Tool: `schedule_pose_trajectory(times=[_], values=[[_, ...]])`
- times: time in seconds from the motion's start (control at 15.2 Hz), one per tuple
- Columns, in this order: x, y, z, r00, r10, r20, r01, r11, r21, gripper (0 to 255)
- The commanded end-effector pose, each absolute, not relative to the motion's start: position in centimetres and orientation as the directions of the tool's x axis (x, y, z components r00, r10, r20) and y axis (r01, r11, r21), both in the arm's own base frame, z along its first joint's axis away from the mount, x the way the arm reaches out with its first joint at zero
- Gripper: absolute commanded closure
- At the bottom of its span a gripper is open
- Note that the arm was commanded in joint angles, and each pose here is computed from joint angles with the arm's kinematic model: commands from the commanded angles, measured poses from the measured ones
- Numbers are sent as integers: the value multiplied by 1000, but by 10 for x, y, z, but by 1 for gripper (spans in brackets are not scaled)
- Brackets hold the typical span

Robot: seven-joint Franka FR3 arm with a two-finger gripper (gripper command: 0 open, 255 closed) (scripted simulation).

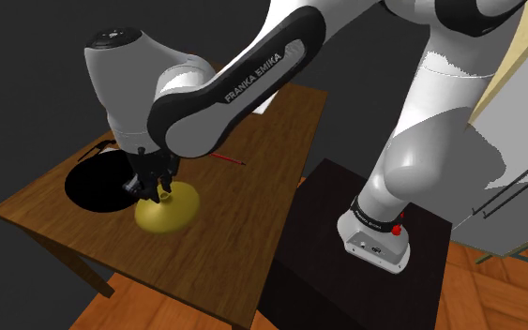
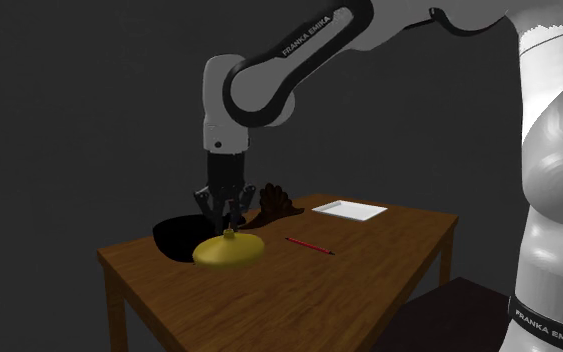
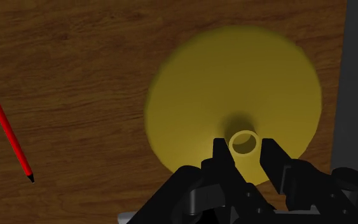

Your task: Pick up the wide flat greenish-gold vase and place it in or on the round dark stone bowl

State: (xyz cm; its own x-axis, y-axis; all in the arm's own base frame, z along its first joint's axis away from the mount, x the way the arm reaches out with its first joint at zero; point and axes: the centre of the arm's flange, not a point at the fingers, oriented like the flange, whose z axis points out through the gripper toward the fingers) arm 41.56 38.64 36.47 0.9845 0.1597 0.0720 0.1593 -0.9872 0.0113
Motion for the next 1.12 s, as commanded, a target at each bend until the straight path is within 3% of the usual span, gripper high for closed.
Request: schedule_pose_trajectory(times=[0.0, 1.06], values=[[415, 387, 376, 984, 160, 72, 160, -987, 11, 255], [415, 387, 461, 984, 160, 72, 160, -987, 11, 255]])
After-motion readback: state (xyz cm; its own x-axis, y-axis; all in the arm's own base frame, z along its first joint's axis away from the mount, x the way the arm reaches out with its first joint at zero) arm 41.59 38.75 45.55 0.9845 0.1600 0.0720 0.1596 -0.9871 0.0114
